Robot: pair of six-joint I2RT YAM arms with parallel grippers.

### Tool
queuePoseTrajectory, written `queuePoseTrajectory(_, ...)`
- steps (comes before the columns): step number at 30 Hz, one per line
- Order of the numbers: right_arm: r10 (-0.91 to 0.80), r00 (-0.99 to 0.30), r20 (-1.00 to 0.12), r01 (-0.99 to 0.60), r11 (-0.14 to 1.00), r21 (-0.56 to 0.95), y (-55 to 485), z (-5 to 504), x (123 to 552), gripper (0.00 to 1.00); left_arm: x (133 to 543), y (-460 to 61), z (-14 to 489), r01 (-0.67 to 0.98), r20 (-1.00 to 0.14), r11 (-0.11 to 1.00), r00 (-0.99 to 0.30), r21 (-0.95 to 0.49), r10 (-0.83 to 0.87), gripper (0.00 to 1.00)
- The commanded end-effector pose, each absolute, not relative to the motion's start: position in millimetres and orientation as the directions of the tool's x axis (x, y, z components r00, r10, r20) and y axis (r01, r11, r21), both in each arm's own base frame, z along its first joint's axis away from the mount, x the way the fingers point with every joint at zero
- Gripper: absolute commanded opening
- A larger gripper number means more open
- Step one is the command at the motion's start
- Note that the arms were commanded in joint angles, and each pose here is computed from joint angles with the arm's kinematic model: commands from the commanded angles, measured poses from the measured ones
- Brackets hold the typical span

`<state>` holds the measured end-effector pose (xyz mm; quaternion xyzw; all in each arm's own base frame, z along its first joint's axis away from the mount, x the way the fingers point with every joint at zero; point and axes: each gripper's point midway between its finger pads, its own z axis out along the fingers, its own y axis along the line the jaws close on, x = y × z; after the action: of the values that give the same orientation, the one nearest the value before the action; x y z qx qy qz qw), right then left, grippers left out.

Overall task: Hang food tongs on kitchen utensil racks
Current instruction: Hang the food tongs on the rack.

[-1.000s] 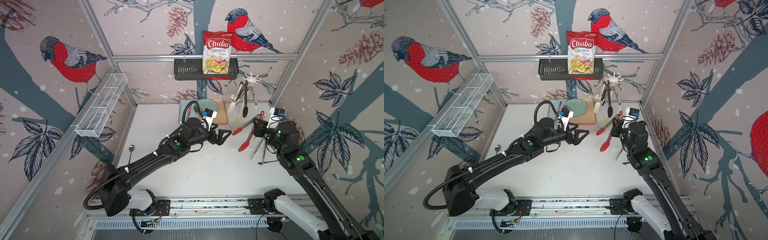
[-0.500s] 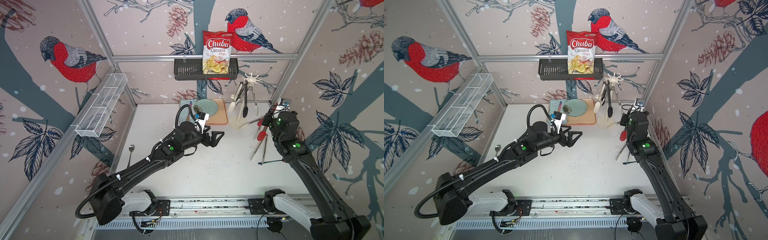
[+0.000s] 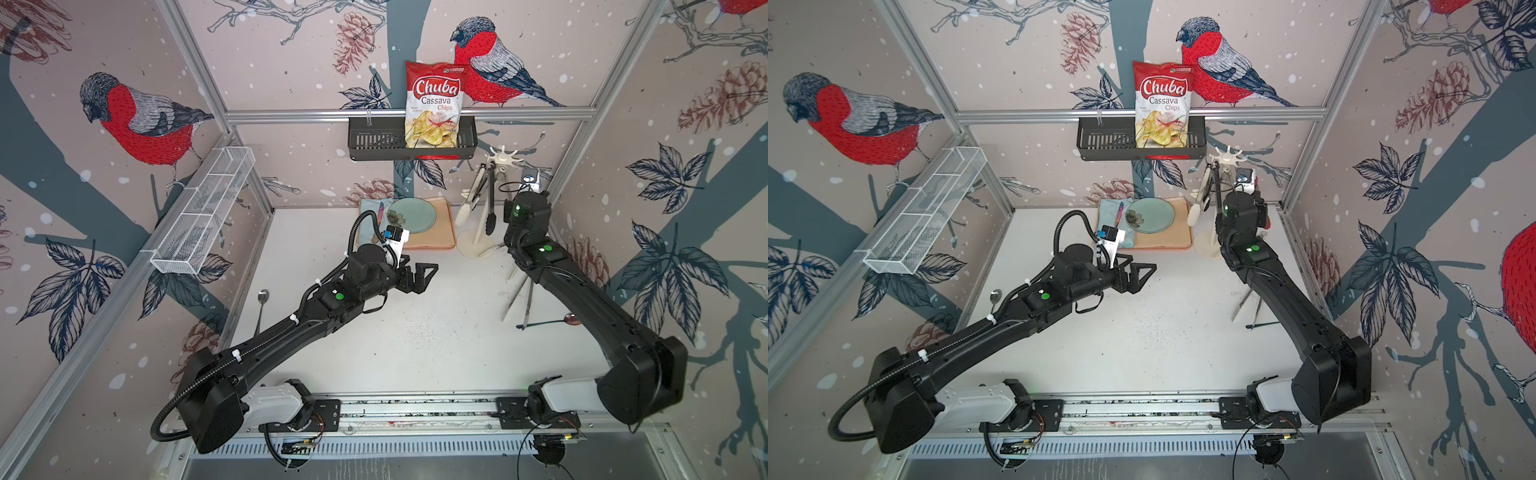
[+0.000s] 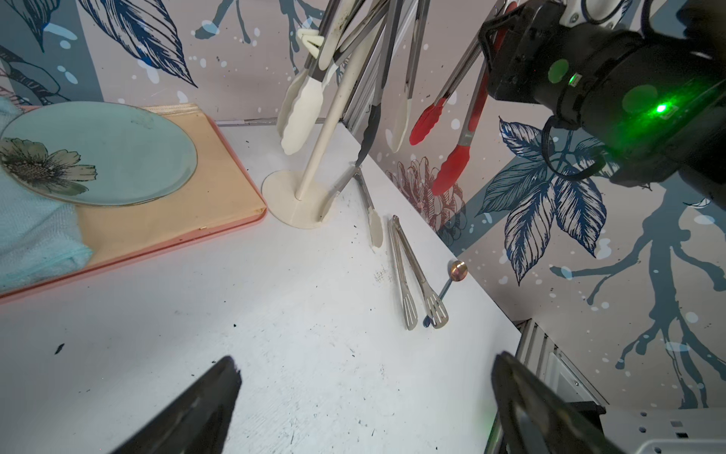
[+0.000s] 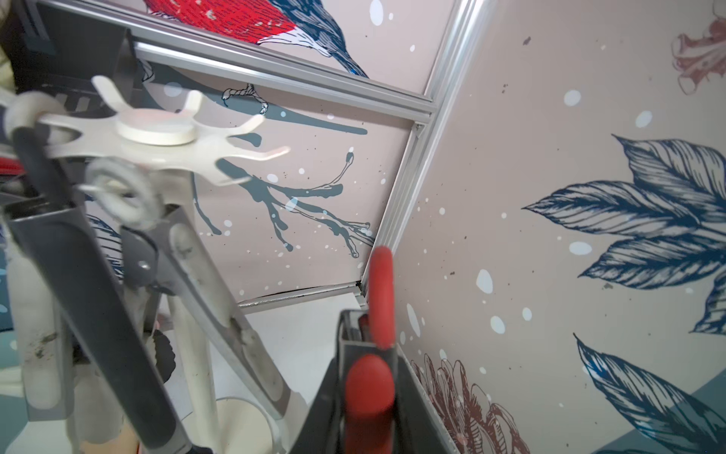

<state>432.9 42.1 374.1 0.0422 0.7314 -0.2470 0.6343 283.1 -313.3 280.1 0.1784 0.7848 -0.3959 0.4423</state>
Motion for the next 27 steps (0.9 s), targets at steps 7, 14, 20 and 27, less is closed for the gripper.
queuePoseTrajectory(7,-0.286,-0.163,-0.944,0.478,0.814,-0.329,44.9,388.1,445.2,0.00,291.1,-310.1,278.1,0.592,-0.819,0.647,-0.567,-0.481,-0.090,0.99)
queuePoseTrajectory(14,-0.317,-0.156,-0.936,0.475,0.806,-0.352,60.8,389.3,456.7,0.00,293.6,-308.4,272.7,0.580,-0.814,0.661,-0.576,-0.476,-0.081,0.98)
queuePoseTrajectory(20,-0.319,-0.156,-0.935,0.478,0.804,-0.354,62.2,388.4,467.6,0.00,298.2,-311.9,278.2,0.586,-0.817,0.658,-0.571,-0.473,-0.080,0.98)
queuePoseTrajectory(27,-0.320,-0.144,-0.936,0.467,0.812,-0.349,63.4,390.6,473.7,0.00,301.8,-315.5,276.2,0.584,-0.815,0.658,-0.574,-0.476,-0.079,0.97)
